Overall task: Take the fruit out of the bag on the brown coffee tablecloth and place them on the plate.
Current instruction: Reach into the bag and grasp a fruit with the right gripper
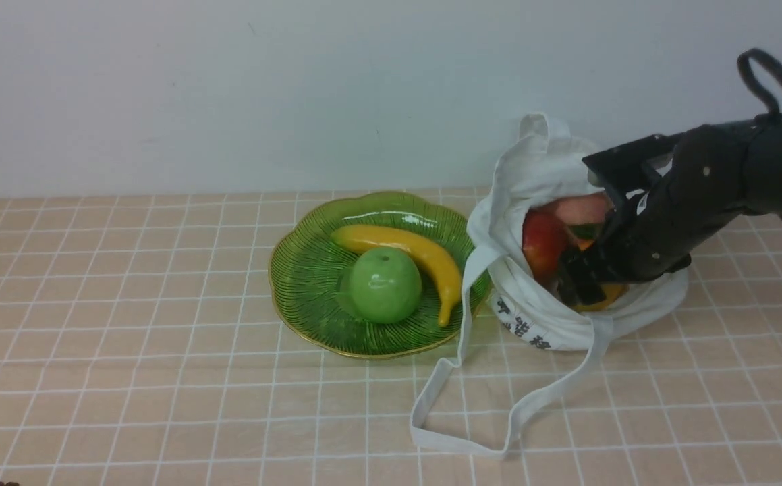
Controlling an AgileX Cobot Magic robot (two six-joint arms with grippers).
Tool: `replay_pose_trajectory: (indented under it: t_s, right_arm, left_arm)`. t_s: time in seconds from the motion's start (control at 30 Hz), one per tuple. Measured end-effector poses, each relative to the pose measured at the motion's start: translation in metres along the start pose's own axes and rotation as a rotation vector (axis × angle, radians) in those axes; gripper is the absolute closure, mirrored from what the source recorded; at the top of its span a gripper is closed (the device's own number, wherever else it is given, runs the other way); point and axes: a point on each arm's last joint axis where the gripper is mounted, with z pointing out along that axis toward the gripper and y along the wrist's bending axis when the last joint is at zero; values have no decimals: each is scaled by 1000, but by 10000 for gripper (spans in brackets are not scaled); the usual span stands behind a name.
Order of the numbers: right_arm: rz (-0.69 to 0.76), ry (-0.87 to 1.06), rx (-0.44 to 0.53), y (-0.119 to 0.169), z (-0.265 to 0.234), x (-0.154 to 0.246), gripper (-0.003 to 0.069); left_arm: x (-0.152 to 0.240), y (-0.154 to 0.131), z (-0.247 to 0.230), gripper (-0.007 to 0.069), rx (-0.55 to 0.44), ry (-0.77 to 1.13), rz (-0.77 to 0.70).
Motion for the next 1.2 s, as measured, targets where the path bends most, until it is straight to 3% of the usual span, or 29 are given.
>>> replay_pose_trajectory:
  t_s: [0.1, 0.27, 0.8, 0.83, 0.97, 1.07, 1.2]
  right_arm:
    - [2, 5, -1, 0, 3, 1, 34]
    - [2, -1, 0, 0, 2, -1, 118]
    - [37, -12, 2, 0, -15, -4, 139]
    - [41, -28, 5, 0, -21, -5, 172]
    - [43, -92, 14, 0, -50, -10, 578]
    - [53, -119, 16, 0, -66, -11, 650]
    - [103, -160, 16, 1, -88, -12, 671]
  left_arm:
    - [0, 0, 0, 633, 0, 0, 0]
    - [0, 0, 0, 633, 0, 0, 0]
    - [0, 0, 0, 633, 0, 0, 0]
    - [0, 0, 0, 633, 0, 0, 0]
    - [0, 0, 0, 633, 0, 0, 0]
    - [0, 0, 0, 633, 0, 0, 0]
    - [0, 0, 0, 633, 0, 0, 0]
